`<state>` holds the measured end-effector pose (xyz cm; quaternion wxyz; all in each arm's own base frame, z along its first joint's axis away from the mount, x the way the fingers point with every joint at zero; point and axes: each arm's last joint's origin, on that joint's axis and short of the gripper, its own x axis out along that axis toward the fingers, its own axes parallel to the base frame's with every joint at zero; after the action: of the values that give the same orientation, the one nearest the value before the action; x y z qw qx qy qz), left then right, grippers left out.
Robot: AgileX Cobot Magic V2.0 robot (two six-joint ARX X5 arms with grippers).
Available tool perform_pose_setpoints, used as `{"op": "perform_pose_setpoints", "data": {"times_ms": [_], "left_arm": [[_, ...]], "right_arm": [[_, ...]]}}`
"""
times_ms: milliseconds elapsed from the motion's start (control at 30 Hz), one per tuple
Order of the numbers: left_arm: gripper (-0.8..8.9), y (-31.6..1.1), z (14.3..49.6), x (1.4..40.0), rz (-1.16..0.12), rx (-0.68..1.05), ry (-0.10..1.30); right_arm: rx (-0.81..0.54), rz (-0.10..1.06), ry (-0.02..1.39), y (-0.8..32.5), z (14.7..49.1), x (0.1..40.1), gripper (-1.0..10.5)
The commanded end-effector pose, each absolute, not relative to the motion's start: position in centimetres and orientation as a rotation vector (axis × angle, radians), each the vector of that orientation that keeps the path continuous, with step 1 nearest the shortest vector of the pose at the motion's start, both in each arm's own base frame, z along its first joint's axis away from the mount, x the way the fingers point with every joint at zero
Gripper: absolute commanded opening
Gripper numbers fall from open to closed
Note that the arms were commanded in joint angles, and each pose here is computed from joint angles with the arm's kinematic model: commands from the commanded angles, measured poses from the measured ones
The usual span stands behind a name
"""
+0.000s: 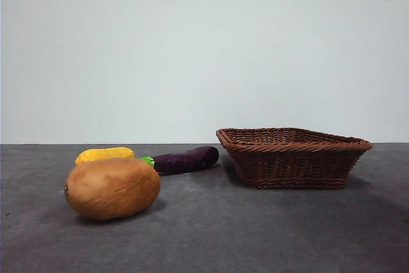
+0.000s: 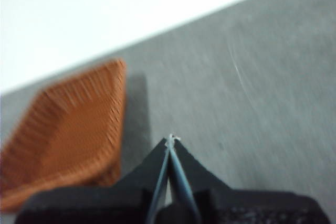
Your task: Help me put the vegetables on the table into the basket
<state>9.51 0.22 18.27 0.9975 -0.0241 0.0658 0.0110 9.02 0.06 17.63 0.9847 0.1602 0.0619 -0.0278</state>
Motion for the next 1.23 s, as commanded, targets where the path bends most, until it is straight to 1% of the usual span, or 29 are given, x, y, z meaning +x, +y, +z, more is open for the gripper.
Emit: {"op": "perform_pose_setpoints", "data": {"times_ms": [33, 200, 367, 567, 733, 867, 933, 1000, 1067, 1133, 1200, 1233], "left_arm": [[-0.03, 0.2, 20.3, 9.4, 0.002, -0.075, 0.089], [-0.03, -0.2, 23.5, 9.5, -0.122, -0.133, 0.067], [-0.04, -0.5, 26.7, 10.4, -0.245, -0.209, 0.088], [-0.03, -1.0, 30.2, 12.4, -0.431, -0.288, 0.159], [-0.03, -1.5, 32.4, 14.7, -0.637, -0.366, 0.249], [-0.03, -1.7, 33.3, 16.5, -0.747, -0.417, 0.346], [-0.03, -1.8, 33.4, 17.4, -0.792, -0.441, 0.398], [-0.03, -1.9, 33.2, 18.1, -0.834, -0.466, 0.446], [-0.03, -2.0, 32.7, 19.2, -0.897, -0.500, 0.500], [-0.03, -2.1, 31.9, 20.1, -0.941, -0.540, 0.558], [-0.03, -2.4, 31.2, 20.5, -0.949, -0.567, 0.618], [-0.03, -2.7, 30.8, 20.7, -0.958, -0.566, 0.643]], "right_arm": [[0.346, -0.044, 0.060, 0.1, 19.7, 8.6, 0.0], [0.347, -0.031, 0.028, 0.1, 23.1, 8.0, 0.0], [0.346, -0.009, 0.081, 0.1, 26.4, 7.9, 0.0], [0.341, 0.061, 0.235, 0.4, 29.9, 9.0, 0.0], [0.358, 0.104, 0.438, 0.7, 31.5, 10.8, 0.0], [0.385, 0.099, 0.550, 0.8, 32.3, 12.3, 0.0], [0.417, 0.085, 0.586, 0.8, 32.5, 13.1, 0.0], [0.433, 0.098, 0.610, 0.9, 32.7, 14.0, 0.0], [0.443, 0.200, 0.622, 1.2, 33.0, 15.6, 0.0], [0.447, 0.326, 0.660, 1.6, 33.1, 17.6, 0.0], [0.442, 0.384, 0.734, 1.9, 32.9, 19.9, 0.0], [0.451, 0.387, 0.780, 1.9, 32.7, 21.3, 0.0]]}}
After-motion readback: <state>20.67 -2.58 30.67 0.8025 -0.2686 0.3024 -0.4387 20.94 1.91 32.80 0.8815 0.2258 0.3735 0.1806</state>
